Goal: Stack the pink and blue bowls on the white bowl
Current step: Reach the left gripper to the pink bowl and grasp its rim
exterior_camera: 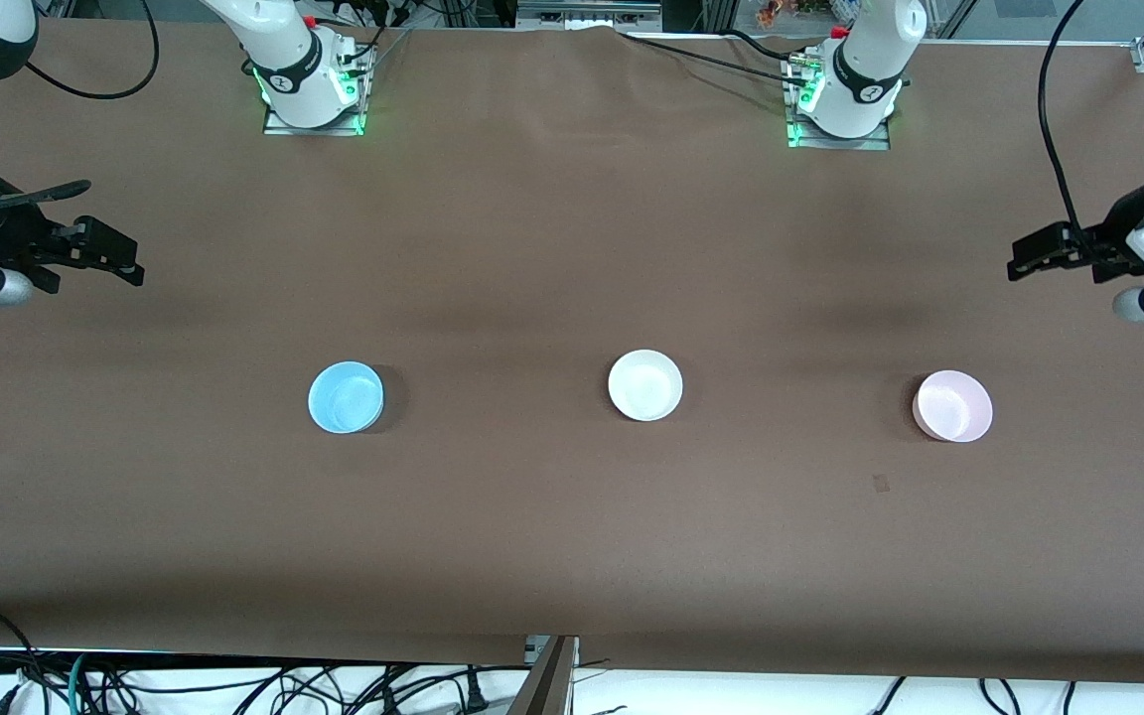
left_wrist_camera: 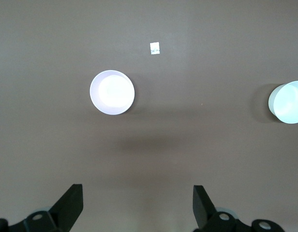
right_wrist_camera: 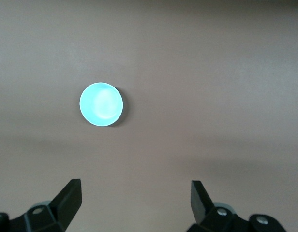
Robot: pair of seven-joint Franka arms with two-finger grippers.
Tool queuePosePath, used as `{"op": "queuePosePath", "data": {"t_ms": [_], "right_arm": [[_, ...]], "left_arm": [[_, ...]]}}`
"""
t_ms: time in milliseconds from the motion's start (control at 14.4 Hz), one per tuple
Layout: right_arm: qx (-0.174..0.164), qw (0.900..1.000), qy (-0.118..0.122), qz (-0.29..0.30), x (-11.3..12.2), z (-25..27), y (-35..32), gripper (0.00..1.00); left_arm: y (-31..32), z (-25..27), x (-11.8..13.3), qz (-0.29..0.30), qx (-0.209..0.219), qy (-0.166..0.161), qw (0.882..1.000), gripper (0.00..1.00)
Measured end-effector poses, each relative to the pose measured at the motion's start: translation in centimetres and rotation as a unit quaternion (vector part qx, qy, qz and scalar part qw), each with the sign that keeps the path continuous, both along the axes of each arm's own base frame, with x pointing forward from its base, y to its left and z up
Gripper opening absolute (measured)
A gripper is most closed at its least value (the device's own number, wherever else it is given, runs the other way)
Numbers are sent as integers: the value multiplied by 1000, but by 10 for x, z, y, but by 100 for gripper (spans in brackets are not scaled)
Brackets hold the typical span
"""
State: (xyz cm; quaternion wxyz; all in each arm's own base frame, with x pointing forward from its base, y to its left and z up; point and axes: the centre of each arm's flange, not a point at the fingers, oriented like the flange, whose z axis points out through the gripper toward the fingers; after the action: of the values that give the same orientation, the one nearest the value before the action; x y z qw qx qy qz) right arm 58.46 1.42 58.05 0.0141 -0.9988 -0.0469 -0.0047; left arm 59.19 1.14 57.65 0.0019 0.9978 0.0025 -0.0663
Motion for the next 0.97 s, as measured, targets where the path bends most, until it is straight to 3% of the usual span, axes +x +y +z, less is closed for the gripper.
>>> {"op": "queuePosePath", "data": {"t_ms": [278,626,974], "right_arm": [[0,1000,0,0,0,0,0,100],[0,1000,0,0,0,0,0,100],[0,1000,0,1,0,0,0,100]], "left_arm": [[32,-35,31,10,13,-28,999,100],[65,-134,67,-19,26,-29,999,100],[144,-248,62,-79,16,-49,996,100]]}}
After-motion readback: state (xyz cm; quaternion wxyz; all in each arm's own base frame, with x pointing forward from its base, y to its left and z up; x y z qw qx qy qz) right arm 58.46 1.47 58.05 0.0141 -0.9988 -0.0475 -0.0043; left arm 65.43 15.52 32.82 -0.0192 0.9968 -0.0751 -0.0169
